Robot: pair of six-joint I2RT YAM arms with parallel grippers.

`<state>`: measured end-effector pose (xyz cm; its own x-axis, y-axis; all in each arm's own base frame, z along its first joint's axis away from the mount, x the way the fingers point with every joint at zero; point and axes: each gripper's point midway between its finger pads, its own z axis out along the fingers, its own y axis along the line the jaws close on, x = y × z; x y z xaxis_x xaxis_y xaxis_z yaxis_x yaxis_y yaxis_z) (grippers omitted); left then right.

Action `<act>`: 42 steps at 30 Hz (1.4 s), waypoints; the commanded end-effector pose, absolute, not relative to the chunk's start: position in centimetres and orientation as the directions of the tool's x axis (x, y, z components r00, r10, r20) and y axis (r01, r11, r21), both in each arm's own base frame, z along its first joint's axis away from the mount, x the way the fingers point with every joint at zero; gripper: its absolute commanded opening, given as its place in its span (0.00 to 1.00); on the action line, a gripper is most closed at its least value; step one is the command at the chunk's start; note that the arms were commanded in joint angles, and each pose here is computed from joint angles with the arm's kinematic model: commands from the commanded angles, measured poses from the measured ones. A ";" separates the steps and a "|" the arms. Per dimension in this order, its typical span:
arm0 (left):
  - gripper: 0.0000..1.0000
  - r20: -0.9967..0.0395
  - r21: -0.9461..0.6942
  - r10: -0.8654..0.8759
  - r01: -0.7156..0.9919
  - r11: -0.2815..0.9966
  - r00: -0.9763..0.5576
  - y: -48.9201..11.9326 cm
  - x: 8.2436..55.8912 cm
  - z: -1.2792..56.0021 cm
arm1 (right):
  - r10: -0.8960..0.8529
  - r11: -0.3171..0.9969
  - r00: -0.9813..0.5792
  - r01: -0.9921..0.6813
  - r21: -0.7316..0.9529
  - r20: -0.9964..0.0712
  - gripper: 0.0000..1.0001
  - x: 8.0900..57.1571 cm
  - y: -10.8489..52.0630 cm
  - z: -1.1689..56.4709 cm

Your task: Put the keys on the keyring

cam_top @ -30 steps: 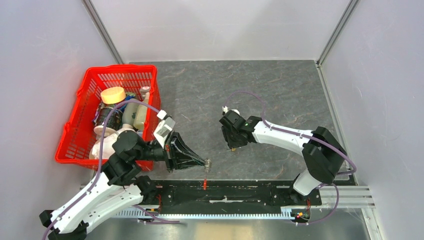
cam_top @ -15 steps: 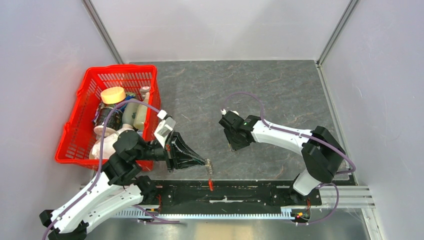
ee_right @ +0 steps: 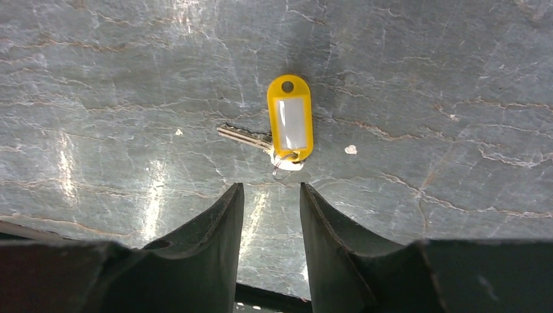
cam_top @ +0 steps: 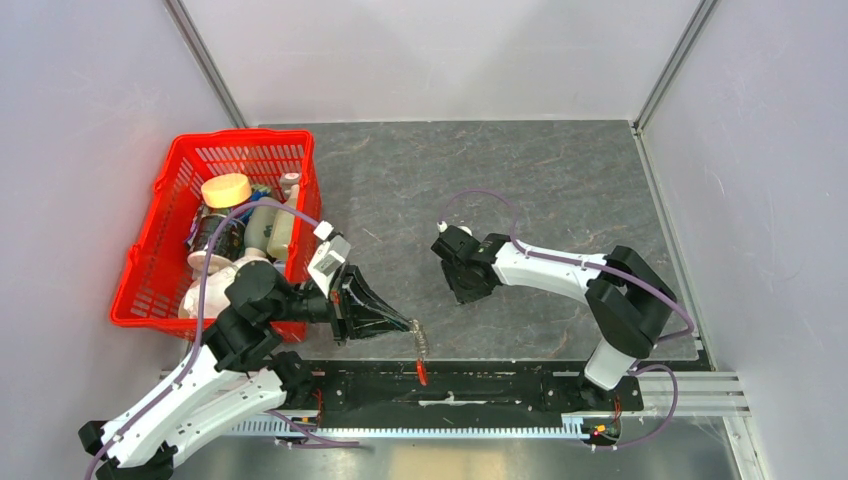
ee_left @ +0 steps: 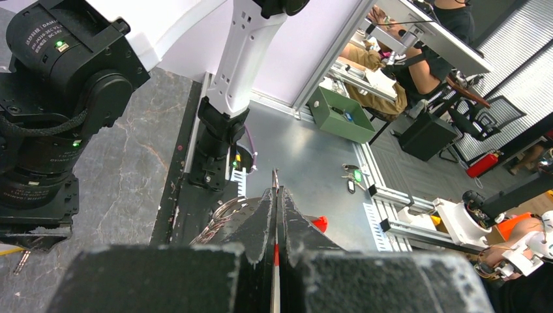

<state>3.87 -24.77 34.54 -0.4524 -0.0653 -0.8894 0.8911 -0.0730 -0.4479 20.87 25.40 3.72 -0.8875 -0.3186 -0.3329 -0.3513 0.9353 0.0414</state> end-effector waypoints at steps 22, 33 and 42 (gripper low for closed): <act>0.02 -0.917 -0.383 -0.082 0.920 -0.087 -0.390 -24.4 3.5 35.4 | -0.284 0.950 -0.887 -0.312 0.020 -0.365 0.29 22.2 26.4 3.2; 0.02 -0.917 -0.383 -0.083 0.919 -0.088 -0.390 -24.4 3.5 35.4 | -0.286 0.952 -0.882 -0.305 -0.008 -0.374 0.15 22.5 26.0 3.2; 0.02 -0.916 -0.386 -0.082 0.918 -0.086 -0.393 -24.4 3.5 35.3 | -0.299 0.950 -0.866 -0.310 -0.040 -0.402 0.00 22.8 25.2 4.5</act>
<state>3.82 -24.64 34.06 -0.4496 -0.0510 -0.8918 0.8926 -0.0641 -0.4463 21.62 24.71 2.26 -0.8914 -0.3039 -0.3362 -0.3110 0.9498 -0.0339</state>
